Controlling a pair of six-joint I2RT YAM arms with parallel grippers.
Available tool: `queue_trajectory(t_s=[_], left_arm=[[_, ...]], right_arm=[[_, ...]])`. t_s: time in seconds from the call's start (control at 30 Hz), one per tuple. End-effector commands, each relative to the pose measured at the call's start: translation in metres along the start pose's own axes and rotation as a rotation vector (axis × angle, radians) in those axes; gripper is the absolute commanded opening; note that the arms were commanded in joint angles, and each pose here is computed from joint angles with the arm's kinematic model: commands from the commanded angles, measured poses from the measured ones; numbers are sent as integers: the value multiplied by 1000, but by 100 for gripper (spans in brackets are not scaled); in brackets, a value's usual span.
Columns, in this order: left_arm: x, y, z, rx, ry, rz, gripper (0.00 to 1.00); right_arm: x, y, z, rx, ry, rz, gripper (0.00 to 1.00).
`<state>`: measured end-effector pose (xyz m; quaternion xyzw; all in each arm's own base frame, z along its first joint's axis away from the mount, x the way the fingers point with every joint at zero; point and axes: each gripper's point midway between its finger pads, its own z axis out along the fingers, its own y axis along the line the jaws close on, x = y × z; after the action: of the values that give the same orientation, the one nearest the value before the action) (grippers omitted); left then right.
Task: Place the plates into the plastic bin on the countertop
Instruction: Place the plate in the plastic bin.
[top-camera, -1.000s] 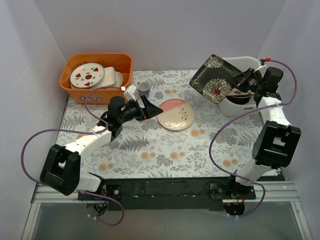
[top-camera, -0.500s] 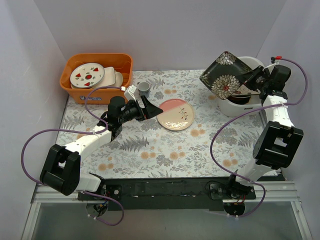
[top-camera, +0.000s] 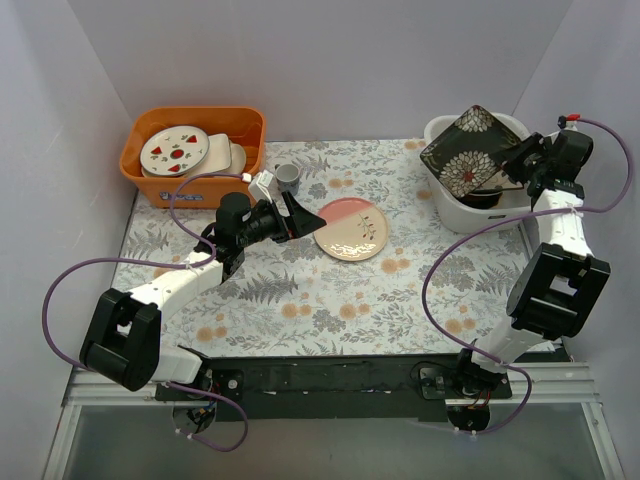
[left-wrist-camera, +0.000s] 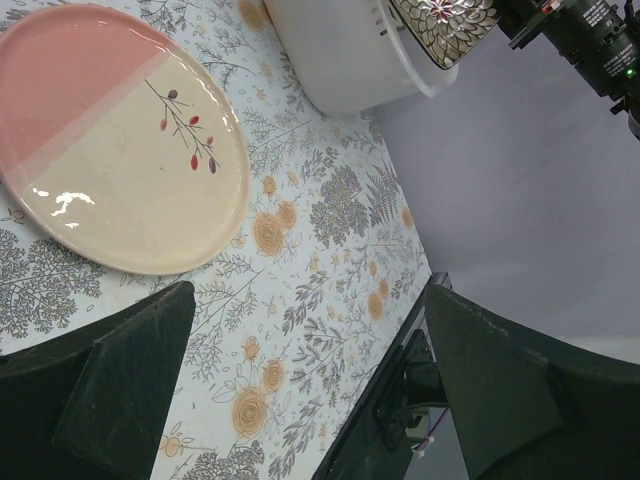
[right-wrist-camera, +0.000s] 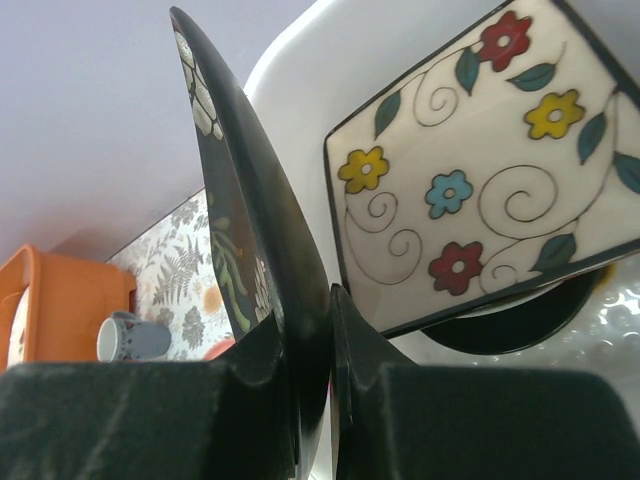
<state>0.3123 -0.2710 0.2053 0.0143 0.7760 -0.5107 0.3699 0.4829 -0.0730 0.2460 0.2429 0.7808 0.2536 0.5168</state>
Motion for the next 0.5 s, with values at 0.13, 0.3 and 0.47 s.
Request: queue_trajectory(t_s=[0.13,0.3,0.47], left_arm=[[-8,-11,-2,25,-14,36,98],[-8,-10,-2,22,-16,36,98],[-6,-9,-2,17,-14,35,98]], right_arm=[[-80,58,-37,-116,-270,-115,1],[-88,54,-38,-94,-310,-118,1],[-90,45,-43,-62,-362,-125,1]])
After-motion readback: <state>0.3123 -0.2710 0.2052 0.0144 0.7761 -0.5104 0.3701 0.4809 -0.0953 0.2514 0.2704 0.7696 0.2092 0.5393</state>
